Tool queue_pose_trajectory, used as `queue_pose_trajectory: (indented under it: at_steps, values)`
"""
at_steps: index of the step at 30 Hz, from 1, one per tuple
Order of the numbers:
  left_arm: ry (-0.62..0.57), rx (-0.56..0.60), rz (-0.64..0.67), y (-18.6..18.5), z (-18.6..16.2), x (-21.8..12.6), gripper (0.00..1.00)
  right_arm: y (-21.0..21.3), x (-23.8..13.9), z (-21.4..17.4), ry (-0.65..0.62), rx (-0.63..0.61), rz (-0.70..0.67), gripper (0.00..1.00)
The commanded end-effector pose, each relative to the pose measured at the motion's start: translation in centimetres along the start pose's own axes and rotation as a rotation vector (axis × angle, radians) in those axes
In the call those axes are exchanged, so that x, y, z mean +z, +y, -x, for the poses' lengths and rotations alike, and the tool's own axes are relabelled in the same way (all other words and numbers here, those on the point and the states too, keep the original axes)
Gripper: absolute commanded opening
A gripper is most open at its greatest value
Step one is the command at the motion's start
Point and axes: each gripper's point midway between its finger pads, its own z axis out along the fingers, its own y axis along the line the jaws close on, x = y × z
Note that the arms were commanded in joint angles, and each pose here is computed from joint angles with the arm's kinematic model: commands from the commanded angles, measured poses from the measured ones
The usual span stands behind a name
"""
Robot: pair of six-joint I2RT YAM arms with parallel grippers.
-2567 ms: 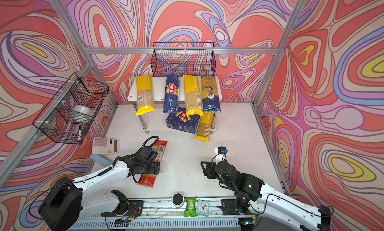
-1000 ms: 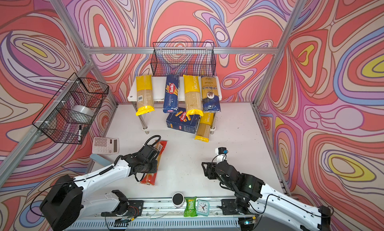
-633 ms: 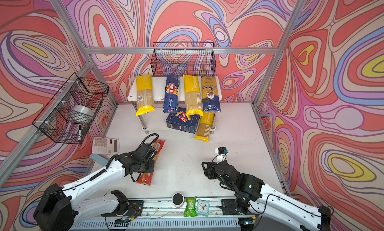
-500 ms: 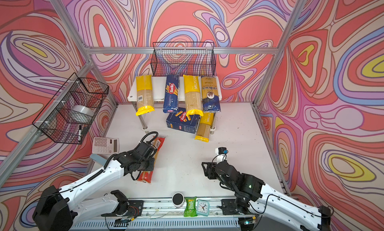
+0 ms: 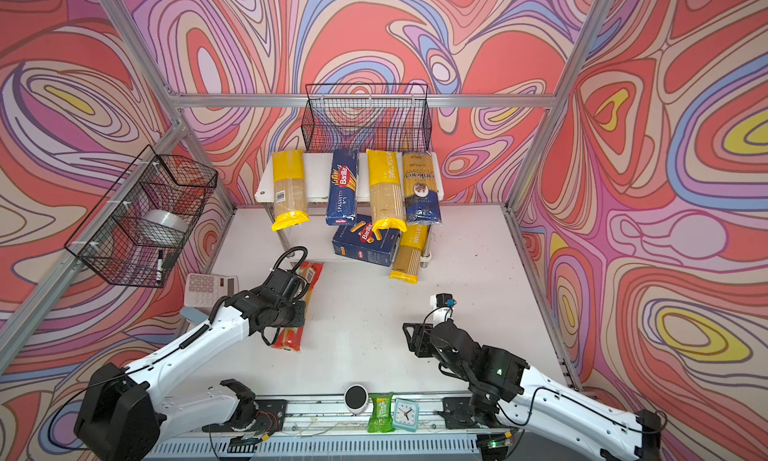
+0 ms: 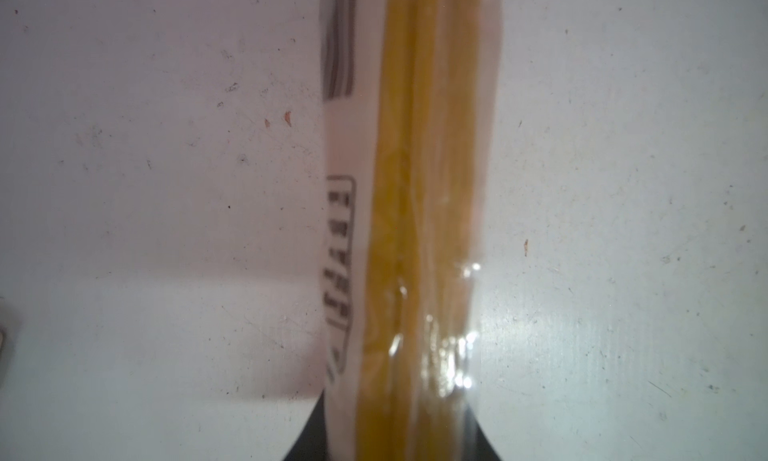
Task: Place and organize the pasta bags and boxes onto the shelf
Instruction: 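Lift the bag upright with the left gripper and carry it toward the shelf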
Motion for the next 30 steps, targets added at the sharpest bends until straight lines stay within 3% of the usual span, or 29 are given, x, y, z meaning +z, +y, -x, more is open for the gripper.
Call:
queue_pose_trajectory:
  at_steps: [1,30]
  values:
    - [-0.167,0.010,-0.072,-2.1,5.4,-2.3,0.12,0.5,-0.2,0.7,-0.024,0.002,0.006,0.65]
    - [-0.133,0.024,-0.079,-2.5,12.6,1.7,0.08,1.1,1.1,0.7,-0.022,0.003,0.003,0.65]
